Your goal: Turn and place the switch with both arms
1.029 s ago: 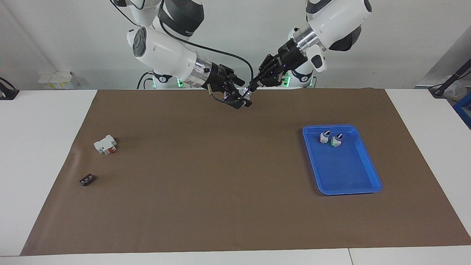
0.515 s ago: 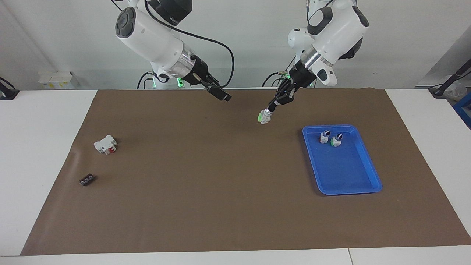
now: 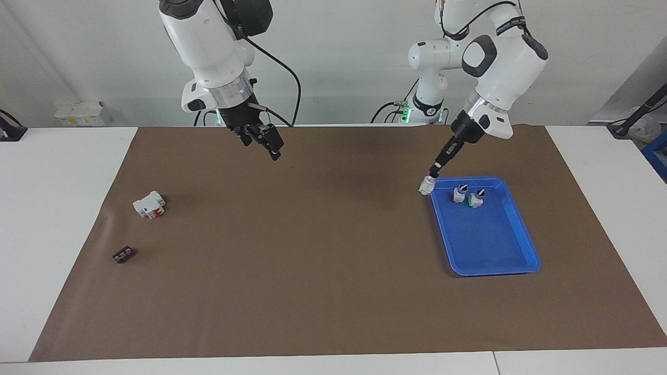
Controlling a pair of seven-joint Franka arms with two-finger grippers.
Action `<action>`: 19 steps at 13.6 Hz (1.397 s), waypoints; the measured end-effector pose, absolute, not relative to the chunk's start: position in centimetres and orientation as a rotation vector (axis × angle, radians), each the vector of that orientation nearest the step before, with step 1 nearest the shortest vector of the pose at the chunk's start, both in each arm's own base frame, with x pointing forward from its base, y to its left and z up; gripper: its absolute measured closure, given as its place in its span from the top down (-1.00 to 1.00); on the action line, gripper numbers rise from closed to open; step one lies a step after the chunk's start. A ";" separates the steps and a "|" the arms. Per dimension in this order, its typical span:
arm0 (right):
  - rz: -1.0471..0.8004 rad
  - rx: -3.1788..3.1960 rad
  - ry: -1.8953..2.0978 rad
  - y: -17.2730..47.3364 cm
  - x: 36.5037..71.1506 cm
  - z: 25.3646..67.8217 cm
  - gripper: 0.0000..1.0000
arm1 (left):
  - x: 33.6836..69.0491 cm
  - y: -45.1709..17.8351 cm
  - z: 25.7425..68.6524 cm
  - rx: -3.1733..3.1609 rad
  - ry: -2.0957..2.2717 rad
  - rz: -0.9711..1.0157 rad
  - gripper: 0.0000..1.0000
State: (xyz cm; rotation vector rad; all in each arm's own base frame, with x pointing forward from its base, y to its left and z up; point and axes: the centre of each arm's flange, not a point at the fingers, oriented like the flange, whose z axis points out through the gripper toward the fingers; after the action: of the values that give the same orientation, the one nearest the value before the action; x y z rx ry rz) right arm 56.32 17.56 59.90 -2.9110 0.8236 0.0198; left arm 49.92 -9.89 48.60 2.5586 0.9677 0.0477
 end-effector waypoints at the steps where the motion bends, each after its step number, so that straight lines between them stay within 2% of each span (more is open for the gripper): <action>1: -0.011 -2.961 0.722 16.3 56.7 59.9 0.99 | 50.2 -8.1 47.9 2.591 0.916 0.074 -0.81; 6: -0.086 -3.055 0.392 8.2 57.9 61.0 0.99 | 51.3 -5.3 41.7 2.728 0.790 0.089 -0.81; 10: -0.079 -3.101 0.301 2.2 57.0 62.4 0.99 | 51.9 -4.5 38.5 2.749 0.776 0.062 -0.81; 13: -0.019 -3.110 0.295 1.7 55.7 63.0 0.99 | 51.2 -4.1 37.5 2.781 0.697 0.045 -0.81; 14: -0.013 -3.113 0.285 2.1 55.3 63.0 0.99 | 51.1 -4.2 37.4 2.797 0.637 0.050 -0.72; 15: -0.015 -3.115 0.276 2.4 54.9 63.0 0.99 | 51.1 -4.3 37.5 2.813 0.567 0.061 -0.72; 16: -0.015 -3.116 0.271 2.6 54.6 62.9 0.99 | 51.1 -4.2 37.6 2.828 0.493 0.075 -0.61; 19: -0.007 -3.118 0.270 2.6 54.0 62.7 0.99 | 51.8 -4.2 39.7 2.853 0.278 0.162 0.08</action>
State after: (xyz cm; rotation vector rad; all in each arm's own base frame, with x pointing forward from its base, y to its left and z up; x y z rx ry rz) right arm 54.04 2.61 62.75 -3.1177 0.2698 -0.0073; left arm 51.83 -4.24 39.69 2.8534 0.2785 0.1617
